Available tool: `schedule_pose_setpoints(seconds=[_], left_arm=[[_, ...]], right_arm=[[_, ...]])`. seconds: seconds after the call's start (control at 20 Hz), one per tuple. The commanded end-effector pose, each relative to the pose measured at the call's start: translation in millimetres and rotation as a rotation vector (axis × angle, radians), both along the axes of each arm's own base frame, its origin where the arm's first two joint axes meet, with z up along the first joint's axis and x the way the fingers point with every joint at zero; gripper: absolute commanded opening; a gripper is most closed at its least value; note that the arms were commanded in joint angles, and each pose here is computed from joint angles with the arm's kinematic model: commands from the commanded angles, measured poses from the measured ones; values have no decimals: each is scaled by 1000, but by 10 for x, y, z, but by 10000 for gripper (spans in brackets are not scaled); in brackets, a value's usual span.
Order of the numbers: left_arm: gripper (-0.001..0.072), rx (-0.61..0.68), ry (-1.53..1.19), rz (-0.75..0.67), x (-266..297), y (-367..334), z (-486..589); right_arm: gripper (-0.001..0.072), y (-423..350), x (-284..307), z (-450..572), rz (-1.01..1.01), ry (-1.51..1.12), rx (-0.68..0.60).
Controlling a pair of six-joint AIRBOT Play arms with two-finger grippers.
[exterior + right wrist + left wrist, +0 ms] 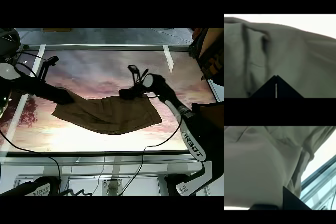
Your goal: Fold the clothes and pants, and hang the long-sleeved shirts on hangers.
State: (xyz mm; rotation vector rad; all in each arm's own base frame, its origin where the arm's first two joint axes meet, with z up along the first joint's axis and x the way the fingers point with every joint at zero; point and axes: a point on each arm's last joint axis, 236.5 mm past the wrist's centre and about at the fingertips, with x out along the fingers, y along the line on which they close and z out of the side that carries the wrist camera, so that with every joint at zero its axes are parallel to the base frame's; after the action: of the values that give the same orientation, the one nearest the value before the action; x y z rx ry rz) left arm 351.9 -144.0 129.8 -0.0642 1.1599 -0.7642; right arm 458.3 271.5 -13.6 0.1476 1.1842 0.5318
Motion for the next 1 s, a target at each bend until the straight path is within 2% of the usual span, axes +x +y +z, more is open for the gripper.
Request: schedule_pose_setpoints(seconds=[0.0, 0.25, 0.4, 0.6, 0.8, 0.95], left_arm=[[16, 12, -17, -16, -68, -33, 85], [16, -3, -77, -2, 57, -140, 136], [16, -20, -117, -6, 120, -305, 174], [16, -25, -99, -88, 39, -657, 56], [16, -53, -157, -151, 158, -1315, -175], [17, -104, -251, -145, 363, -2021, -442]], right_arm=[[31, 800, -379, -252, 27, 78, 89], [31, 1906, -1127, -565, 64, 235, 252], [31, 1978, -1092, -543, 50, 202, 265], [31, 1284, -625, -480, -46, 226, 212], [31, -64, -4, -140, -171, 141, 77], [32, -963, 252, 285, -312, 91, 75]])
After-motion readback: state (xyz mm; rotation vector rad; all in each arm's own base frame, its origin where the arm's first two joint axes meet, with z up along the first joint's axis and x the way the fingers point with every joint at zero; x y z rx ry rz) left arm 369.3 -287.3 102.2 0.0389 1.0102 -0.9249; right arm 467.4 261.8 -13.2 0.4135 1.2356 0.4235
